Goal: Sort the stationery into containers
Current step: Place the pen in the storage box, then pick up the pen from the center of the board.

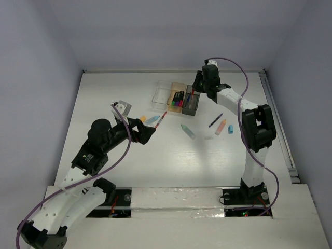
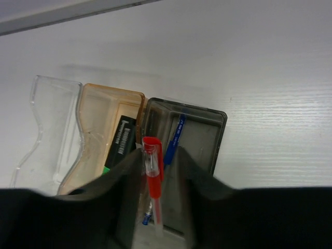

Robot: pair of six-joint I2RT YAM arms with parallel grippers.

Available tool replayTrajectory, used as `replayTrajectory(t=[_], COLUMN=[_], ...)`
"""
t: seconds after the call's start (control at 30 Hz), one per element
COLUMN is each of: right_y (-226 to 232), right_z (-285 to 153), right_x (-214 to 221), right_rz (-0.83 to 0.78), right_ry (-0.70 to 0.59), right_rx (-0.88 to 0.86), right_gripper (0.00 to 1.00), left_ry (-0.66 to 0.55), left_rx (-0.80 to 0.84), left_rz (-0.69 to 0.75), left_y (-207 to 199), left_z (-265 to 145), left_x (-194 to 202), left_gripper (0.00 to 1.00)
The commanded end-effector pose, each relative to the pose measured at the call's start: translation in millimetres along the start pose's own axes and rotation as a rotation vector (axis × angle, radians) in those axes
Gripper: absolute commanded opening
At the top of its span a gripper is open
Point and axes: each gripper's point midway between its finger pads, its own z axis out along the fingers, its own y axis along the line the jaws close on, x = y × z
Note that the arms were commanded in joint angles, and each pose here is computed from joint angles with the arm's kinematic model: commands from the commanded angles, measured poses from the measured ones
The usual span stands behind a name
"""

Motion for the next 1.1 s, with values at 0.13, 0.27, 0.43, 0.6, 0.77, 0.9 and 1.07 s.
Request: replayTrajectory(t=[0.13,0.27,0.43,0.6,0.77,0.9,1.07], right_y=[27.1,30.2,10.1,-44.3,-66.3,-85.5,-95.0], right_z=[-33.8,-57.1,-96.1,-116.0,-136.5,-137.4,-115.0], right_x=[-44.6,-56.3,-51.6,9.0,50.0,88.5,94.5], right_rz=[-0.012,-0.022,-0.019,-0.036,-0.023,-0.034,-0.038], right_ry=[-0.058,-0.076,-0.109,-0.021,0.062,0.166,0.205], right_rx=[-0.078,-0.094,-0.042,0.128,0.173,0.232,0.292], right_gripper=[0.61,0.62,0.18,0.01,0.0,0.27,0.44], left_ry=[-0.035,-0.038,-0.046,-0.057,-0.061,-0.071,-0.075], left_rx=[0.015,0.014,0.004,0.014,0.022,0.032,0.04], left_rz=[0.015,0.015,0.014,0.017,0.017,0.02,0.021], left_y=[-1.1,-1.3,1.1,-1.5,-3.2,-5.9,-7.6], left_z=[0.7,0.1,-1.5,-3.6,-5.3,-7.5,-9.0], left_x=[-9.9,-10.6,-12.2,-14.7,-14.8,-17.2,-17.6], left_gripper=[0.9,0.9,0.89,0.87,0.85,0.84,0.84])
